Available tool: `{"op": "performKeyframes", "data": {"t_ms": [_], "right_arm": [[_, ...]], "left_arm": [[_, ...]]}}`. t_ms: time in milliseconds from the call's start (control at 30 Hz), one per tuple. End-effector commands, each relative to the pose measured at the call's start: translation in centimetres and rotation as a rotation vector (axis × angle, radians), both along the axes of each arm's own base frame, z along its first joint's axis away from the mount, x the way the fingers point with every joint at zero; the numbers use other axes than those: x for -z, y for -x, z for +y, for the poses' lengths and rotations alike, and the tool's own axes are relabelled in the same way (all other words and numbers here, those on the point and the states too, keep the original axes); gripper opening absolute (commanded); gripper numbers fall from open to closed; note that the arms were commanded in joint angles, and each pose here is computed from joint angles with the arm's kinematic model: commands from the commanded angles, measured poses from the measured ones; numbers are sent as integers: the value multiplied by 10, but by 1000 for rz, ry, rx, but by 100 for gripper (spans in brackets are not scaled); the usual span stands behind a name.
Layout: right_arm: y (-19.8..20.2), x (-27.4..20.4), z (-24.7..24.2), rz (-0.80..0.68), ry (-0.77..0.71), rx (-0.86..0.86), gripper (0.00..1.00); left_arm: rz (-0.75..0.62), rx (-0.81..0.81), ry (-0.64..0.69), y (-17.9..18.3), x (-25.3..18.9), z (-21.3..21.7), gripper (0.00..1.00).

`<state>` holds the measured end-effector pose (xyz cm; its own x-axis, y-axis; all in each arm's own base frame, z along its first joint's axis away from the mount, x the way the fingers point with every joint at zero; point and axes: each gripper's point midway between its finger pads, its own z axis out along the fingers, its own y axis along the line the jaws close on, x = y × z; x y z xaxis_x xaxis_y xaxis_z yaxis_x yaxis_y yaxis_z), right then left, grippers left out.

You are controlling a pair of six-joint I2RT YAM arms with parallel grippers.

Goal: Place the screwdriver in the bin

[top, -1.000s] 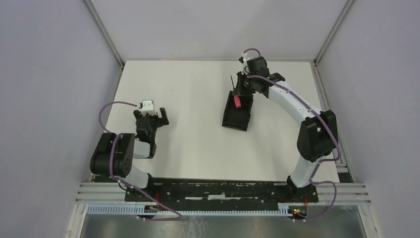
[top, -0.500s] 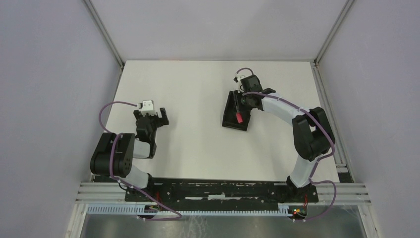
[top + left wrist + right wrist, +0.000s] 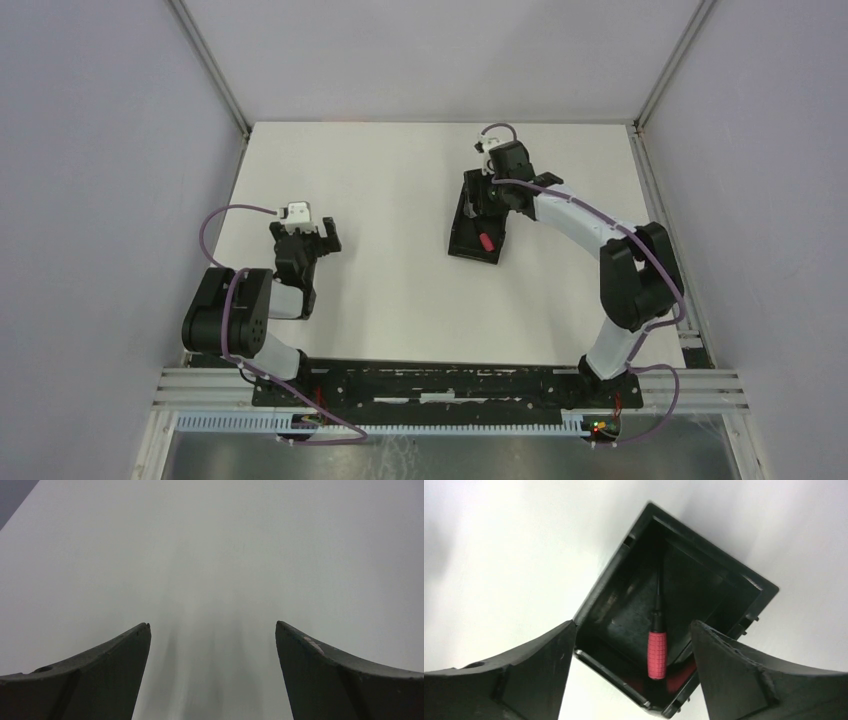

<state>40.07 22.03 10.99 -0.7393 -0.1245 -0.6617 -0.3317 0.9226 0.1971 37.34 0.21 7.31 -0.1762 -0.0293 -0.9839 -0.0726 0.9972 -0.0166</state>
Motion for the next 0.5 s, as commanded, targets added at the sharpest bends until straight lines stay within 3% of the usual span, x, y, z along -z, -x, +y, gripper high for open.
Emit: {"op": "performKeyframes", "data": {"t_ms": [0,100,267,467], "right_arm": [[-18,-107,2,-273,-70,-1,98],[-13,-143,-10,-389,-51,-15,98],[-1,-185,-62,-612,72,119,98],[41,-167,-124,-769,188,264,98]], "left_arm": [[-57,4,-14,-6,-15,-1,100],[-57,4,-14,-6,-15,0,100],[-57,2,-14,-6,-15,0,100],[-57,1,-14,-6,-15,0,100]]}}
